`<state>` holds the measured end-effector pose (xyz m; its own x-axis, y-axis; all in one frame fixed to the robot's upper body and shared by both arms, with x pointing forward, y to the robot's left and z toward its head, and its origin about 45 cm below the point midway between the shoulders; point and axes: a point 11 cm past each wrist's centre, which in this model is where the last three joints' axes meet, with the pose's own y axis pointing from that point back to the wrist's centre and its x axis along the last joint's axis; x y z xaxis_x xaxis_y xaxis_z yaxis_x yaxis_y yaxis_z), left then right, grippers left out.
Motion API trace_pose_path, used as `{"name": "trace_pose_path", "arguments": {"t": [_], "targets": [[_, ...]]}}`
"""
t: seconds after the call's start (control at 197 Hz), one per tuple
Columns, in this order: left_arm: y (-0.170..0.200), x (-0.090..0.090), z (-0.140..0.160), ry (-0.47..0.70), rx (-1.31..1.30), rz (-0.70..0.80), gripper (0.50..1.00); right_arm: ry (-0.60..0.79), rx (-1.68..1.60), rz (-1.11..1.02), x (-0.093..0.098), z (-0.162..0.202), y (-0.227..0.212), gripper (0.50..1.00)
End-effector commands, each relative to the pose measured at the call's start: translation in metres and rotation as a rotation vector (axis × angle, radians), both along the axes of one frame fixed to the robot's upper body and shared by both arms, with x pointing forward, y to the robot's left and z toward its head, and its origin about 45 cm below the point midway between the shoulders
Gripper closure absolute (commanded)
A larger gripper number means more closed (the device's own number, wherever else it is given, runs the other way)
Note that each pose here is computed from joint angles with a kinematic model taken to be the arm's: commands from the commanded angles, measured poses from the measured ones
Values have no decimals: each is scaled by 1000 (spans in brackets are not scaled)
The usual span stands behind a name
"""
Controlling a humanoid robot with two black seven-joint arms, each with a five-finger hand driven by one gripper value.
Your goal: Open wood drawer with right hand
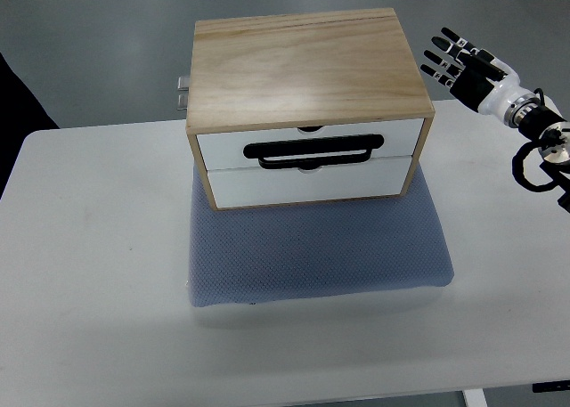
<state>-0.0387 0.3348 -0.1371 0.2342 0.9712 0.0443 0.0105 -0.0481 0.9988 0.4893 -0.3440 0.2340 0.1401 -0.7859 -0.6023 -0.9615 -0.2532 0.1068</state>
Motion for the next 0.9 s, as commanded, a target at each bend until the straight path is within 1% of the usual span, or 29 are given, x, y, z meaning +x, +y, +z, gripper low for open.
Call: {"name": "trace_pose_path", "arguments": {"t": [0.0,0.051,0.258,0.669,0.897], "targets": [[-1,-1,0,-2,-3,0,500,0,-1,0,0,0,-1,556],[-1,-4,0,2,-1,2,500,0,-2,-2,0,1,-1,556],[3,-4,0,5,9,3,500,-3,-2,-3,0,2,-2,556],[3,-1,0,1,9,0,500,-13,-14,-2,2,6,-3,556],[3,-1,0,1,9,0,500,-21,-52,-59,2,17,-28,556]]}}
